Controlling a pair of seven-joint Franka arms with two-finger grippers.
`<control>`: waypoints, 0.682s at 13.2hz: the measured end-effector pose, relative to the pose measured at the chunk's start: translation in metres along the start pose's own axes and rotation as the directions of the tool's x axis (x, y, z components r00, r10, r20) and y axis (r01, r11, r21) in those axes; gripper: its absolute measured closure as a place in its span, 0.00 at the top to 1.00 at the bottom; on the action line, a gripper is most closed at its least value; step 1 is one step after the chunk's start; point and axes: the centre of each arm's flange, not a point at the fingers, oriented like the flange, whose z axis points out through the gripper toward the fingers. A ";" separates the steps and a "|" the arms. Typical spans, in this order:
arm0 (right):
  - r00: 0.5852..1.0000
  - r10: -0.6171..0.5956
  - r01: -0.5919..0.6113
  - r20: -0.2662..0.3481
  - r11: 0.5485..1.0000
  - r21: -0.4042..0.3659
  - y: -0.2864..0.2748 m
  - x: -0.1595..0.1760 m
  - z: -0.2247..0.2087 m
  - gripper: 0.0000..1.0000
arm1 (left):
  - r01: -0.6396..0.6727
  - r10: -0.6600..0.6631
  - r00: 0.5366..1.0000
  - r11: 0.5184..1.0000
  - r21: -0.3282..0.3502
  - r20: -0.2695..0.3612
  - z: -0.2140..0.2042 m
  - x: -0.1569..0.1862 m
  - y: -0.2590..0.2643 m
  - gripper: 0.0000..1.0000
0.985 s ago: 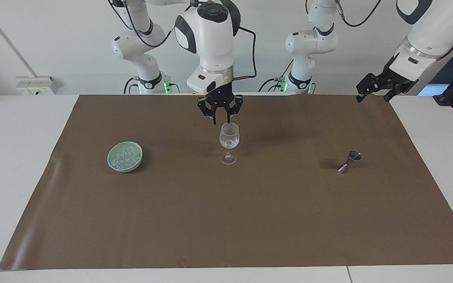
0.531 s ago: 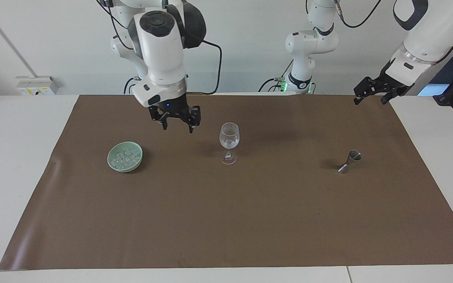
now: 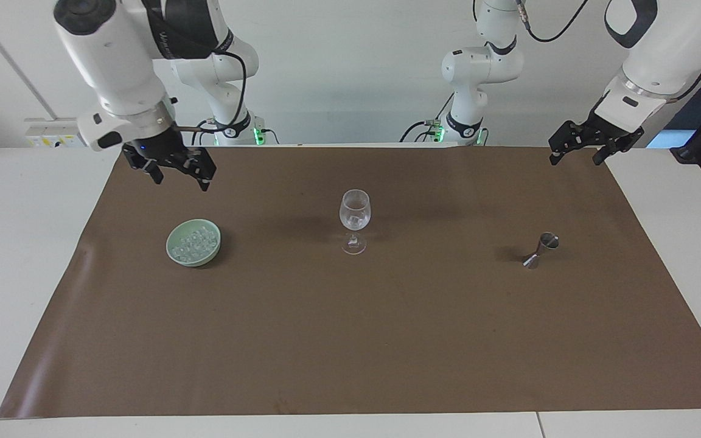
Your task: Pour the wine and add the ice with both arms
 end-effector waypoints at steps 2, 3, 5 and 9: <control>1.000 -0.007 0.007 0.018 1.000 0.002 0.029 -0.009 -0.012 1.00 | -0.002 0.002 1.000 1.000 0.001 -0.003 0.000 0.000 0.001 1.00; 0.999 -0.027 0.027 0.035 1.000 0.001 0.038 -0.013 -0.014 1.00 | -0.002 0.002 1.000 1.000 0.001 -0.006 0.000 0.000 0.001 1.00; 0.995 -0.086 0.086 0.051 0.996 0.005 0.055 -0.016 -0.015 1.00 | -0.002 0.002 1.000 1.000 0.001 -0.005 0.000 0.000 0.001 1.00; 0.993 -0.111 0.111 0.047 0.994 0.012 0.065 -0.030 -0.023 1.00 | -0.002 0.002 1.000 1.000 0.001 -0.004 0.001 0.000 0.001 1.00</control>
